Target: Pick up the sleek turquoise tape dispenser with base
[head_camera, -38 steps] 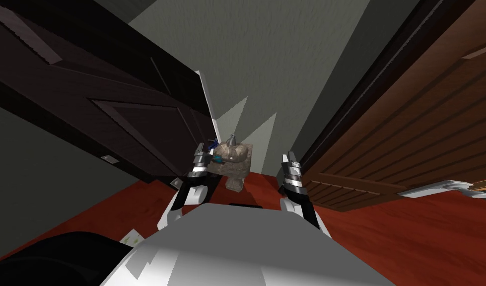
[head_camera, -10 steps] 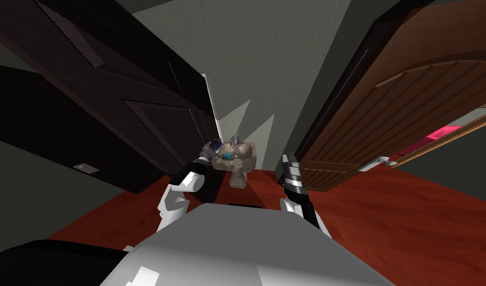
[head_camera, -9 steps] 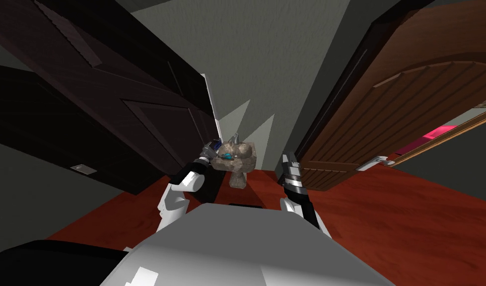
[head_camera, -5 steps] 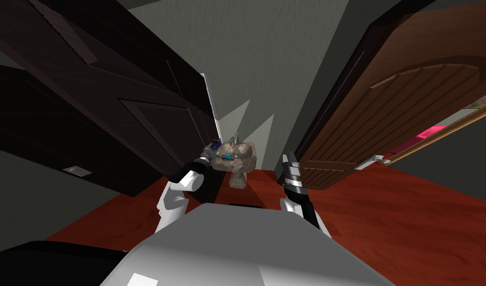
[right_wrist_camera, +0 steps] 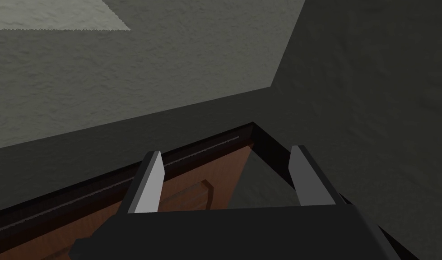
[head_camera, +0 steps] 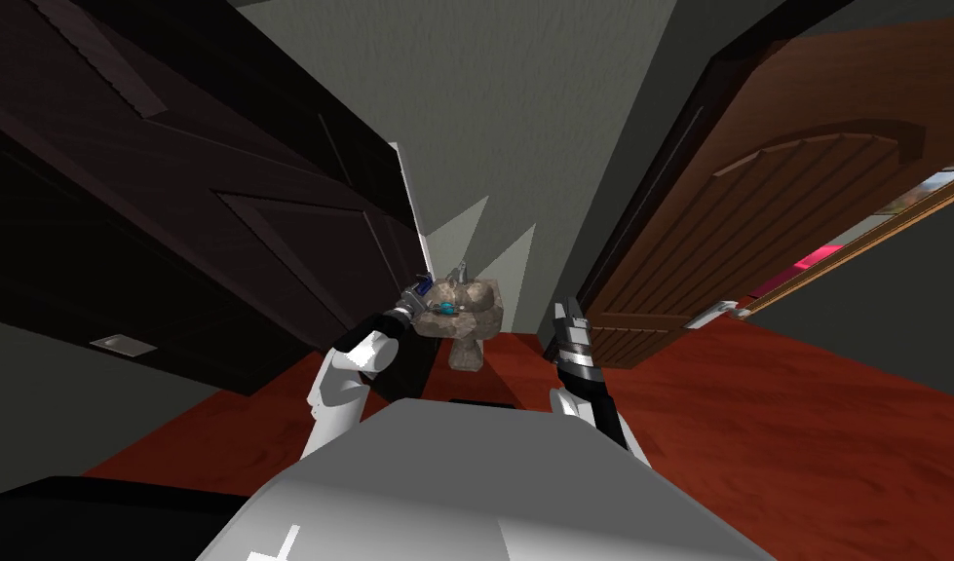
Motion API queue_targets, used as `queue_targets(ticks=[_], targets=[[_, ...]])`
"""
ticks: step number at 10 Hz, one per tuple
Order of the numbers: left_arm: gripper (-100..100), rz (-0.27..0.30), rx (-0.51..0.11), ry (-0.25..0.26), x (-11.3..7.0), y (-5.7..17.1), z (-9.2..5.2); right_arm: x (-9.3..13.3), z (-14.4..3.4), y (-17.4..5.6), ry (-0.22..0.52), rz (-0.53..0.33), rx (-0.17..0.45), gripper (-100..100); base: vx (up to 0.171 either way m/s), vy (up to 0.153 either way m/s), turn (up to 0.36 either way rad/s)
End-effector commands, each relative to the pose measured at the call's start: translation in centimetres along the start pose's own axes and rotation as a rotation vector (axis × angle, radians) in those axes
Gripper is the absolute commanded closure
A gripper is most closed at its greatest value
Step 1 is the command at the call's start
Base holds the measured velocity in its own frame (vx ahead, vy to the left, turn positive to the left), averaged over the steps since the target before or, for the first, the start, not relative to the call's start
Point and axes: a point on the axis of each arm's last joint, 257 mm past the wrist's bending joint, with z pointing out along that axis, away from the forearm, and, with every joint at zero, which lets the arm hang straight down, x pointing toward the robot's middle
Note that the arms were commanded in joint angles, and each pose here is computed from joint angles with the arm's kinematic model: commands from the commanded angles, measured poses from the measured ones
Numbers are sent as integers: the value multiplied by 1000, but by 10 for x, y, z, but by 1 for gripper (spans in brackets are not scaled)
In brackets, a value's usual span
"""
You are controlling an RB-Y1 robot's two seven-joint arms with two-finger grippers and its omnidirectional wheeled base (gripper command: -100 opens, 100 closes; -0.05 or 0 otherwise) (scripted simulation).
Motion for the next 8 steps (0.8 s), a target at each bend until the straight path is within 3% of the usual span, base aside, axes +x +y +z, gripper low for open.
queue_targets(ticks=[1,8], targets=[[-100,-3,-33,-14,-4,7,-2,0,0,0,0,0,0,0,9,10,-3],[-100,-45,-181,-65,-18,32,-5,0,0,0,0,0,0,0,21,13,-50]])
